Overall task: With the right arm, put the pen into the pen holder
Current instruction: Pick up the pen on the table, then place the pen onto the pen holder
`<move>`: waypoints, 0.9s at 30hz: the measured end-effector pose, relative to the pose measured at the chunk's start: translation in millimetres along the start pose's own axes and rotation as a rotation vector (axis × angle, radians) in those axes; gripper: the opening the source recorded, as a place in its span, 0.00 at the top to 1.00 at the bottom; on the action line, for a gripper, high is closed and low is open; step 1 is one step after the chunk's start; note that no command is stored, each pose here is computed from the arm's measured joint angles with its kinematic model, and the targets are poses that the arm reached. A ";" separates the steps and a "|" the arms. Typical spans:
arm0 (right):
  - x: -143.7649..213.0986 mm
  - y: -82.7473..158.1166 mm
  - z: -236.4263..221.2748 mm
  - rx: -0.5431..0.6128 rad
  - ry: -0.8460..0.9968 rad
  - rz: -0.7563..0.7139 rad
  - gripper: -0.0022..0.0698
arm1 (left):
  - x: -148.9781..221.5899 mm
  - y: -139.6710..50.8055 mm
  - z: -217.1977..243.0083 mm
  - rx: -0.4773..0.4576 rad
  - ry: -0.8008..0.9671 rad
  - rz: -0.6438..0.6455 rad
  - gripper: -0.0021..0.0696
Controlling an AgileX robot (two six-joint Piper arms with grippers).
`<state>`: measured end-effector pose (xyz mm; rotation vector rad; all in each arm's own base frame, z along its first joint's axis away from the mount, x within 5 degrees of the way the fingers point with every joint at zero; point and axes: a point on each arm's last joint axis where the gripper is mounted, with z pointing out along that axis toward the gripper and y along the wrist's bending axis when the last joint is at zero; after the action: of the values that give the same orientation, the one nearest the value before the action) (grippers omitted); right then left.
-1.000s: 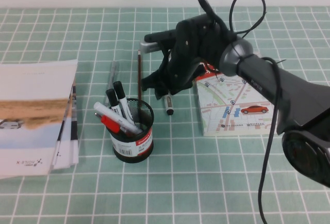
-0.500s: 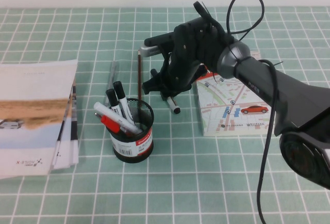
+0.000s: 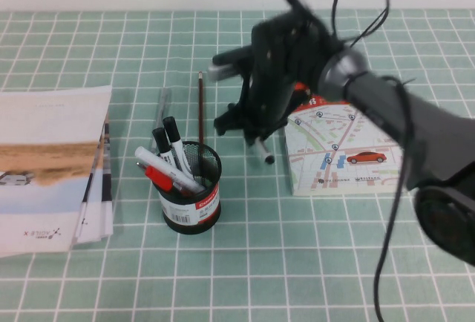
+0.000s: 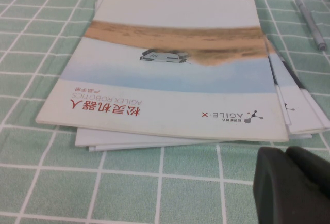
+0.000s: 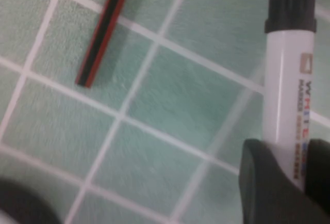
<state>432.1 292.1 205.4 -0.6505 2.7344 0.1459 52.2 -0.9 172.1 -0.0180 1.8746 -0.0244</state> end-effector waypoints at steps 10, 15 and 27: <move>28.3 -1.6 -131.7 0.018 -0.180 -0.033 0.80 | 0.0 0.0 0.0 0.000 0.000 0.000 0.98; 69.7 18.1 -155.1 -0.090 -0.408 -0.078 0.80 | 0.0 0.0 0.0 0.000 0.000 0.000 0.98; 136.7 58.8 -117.3 -0.221 -1.022 -0.250 0.80 | 0.0 0.0 0.0 0.000 0.000 0.000 0.98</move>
<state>256.4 266.7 271.4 -0.7037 1.6571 0.5511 52.2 -0.9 172.1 -0.0180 1.8746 -0.0244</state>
